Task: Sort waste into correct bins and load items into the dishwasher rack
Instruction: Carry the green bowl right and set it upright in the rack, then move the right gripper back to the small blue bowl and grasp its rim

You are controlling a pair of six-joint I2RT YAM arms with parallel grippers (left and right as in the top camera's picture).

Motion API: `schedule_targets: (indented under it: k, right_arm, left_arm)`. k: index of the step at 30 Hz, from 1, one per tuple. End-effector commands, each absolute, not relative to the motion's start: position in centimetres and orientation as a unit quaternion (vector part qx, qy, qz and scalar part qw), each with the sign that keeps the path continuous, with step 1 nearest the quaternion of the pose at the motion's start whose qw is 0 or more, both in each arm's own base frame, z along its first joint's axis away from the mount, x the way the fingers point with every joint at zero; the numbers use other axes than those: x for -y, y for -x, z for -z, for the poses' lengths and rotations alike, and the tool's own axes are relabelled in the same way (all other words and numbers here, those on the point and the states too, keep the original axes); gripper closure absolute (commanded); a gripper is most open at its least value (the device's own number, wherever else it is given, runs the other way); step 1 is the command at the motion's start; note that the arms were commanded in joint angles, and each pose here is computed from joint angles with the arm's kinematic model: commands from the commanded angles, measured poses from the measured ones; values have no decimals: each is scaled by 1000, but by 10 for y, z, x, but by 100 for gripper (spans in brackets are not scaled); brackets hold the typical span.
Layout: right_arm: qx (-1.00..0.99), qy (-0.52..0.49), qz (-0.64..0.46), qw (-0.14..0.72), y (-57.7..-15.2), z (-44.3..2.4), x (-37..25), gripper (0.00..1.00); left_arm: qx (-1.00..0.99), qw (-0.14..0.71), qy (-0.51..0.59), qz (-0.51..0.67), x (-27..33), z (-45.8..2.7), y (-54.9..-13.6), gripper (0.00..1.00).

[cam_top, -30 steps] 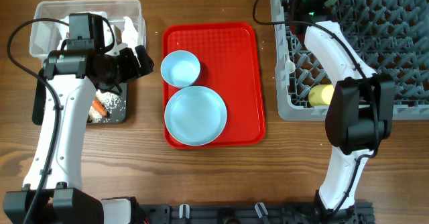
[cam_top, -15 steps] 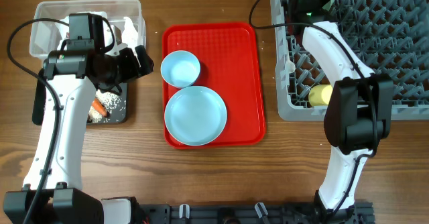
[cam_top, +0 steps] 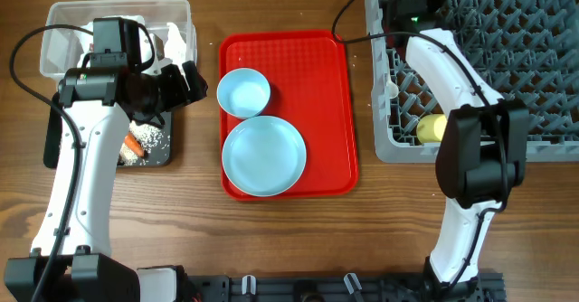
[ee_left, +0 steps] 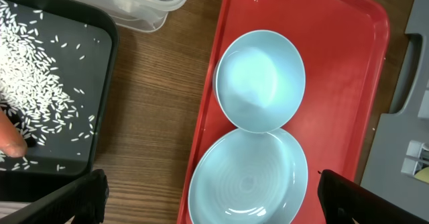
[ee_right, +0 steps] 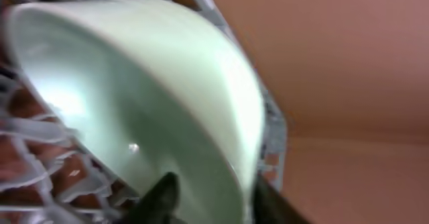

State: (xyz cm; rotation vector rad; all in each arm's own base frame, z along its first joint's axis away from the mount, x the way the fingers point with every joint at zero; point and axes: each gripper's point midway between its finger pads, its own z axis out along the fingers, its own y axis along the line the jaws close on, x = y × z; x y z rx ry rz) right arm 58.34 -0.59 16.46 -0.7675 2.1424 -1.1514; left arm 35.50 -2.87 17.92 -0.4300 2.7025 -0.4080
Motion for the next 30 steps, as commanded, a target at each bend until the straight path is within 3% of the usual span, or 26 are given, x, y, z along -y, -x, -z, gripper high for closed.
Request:
schedule_targets:
  k: [1,5,18,21,30]
  right_arm:
    - [-805,324,393,303,-587,-143,-28,45]
    - [-803,334,391,302,-585,-142,-39,32]
    - [-821,335,370,278,-566,-126,-61,23]
    - [-826,326,369,275,-563,-127,-59,15]
    - [-818,283,346,362,-563,-191,-76,5]
  left_arm:
    - [-961,182,154,144,30,-176,-355,0]
    - [-960,182,154,144,30,-176,-355,0]
    - [-960,182,154,144,30,-176,-355,0]
    - [-961,182,154,144,30,-176,-355,0]
    - [-960,182,154,144,30,-176,-355,0]
